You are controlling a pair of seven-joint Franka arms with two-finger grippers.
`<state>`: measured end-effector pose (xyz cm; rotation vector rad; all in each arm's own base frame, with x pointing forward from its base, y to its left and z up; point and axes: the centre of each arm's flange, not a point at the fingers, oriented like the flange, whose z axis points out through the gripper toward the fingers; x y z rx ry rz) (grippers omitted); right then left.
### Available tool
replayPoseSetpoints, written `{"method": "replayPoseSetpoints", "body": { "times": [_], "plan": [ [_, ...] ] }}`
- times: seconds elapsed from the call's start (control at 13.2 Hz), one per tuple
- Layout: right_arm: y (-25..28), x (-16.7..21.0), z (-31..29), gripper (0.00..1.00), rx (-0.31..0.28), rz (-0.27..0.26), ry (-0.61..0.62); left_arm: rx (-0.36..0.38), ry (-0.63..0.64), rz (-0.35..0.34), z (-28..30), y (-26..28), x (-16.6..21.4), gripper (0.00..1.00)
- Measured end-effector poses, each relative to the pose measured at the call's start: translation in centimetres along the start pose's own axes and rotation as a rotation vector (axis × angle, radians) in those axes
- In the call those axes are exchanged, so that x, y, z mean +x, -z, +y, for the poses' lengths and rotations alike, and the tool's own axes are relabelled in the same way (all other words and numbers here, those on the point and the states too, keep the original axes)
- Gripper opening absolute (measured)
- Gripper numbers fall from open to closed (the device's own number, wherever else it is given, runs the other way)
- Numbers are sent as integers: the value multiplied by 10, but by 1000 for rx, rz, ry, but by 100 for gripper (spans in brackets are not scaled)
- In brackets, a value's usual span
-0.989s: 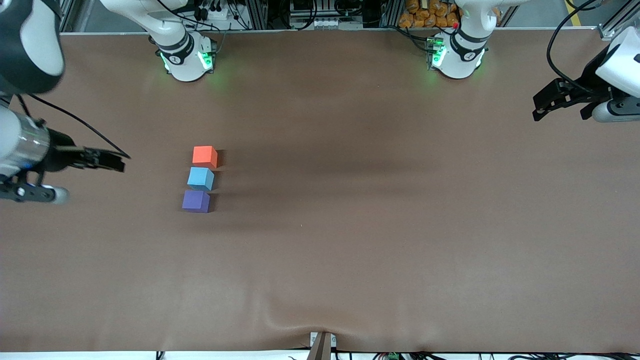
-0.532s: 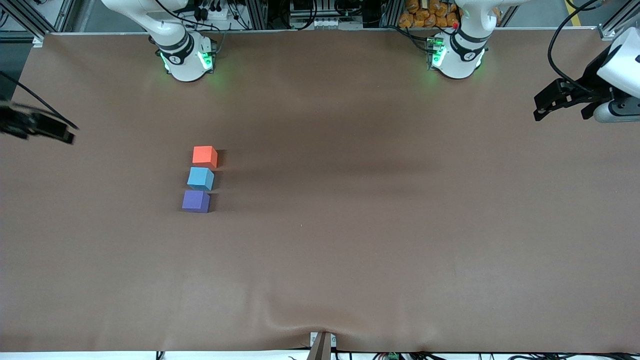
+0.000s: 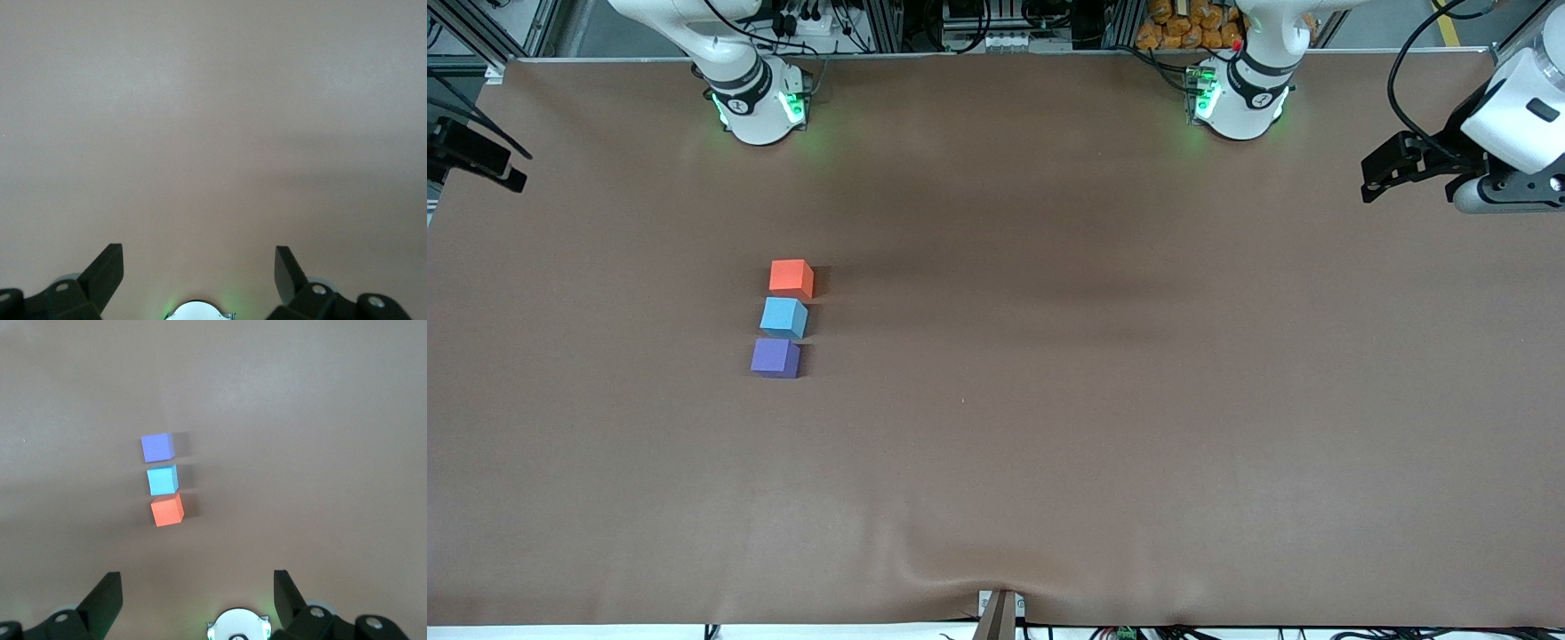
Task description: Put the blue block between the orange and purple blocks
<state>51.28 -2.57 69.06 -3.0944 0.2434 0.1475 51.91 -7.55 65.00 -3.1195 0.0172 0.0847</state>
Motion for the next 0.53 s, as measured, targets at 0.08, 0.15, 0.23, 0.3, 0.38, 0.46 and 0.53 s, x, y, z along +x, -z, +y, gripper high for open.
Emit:
{"method": "replayPoseSetpoints", "body": {
  "times": [0.08,0.15,0.23,0.3,0.38,0.46,0.53],
  "plan": [
    [-1,-5,0,100,1,0,2,0,2,-1,-1,0,0,100],
    [1,-7,-2,100,1,6,8,0,4,-1,-2,0,0,100],
    [3,-7,-5,100,-8,19,20,0,7,0,-3,0,0,100],
    [8,-8,-9,100,-28,40,36,0,9,1,-5,0,0,100],
    [14,-9,-14,100,-40,58,47,-1,11,3,-6,1,0,100],
    [19,-11,-18,100,-42,69,56,-1,12,5,-6,2,0,100],
    [23,-13,-21,100,-44,73,61,-2,13,9,-7,3,0,100]
  ]
}}
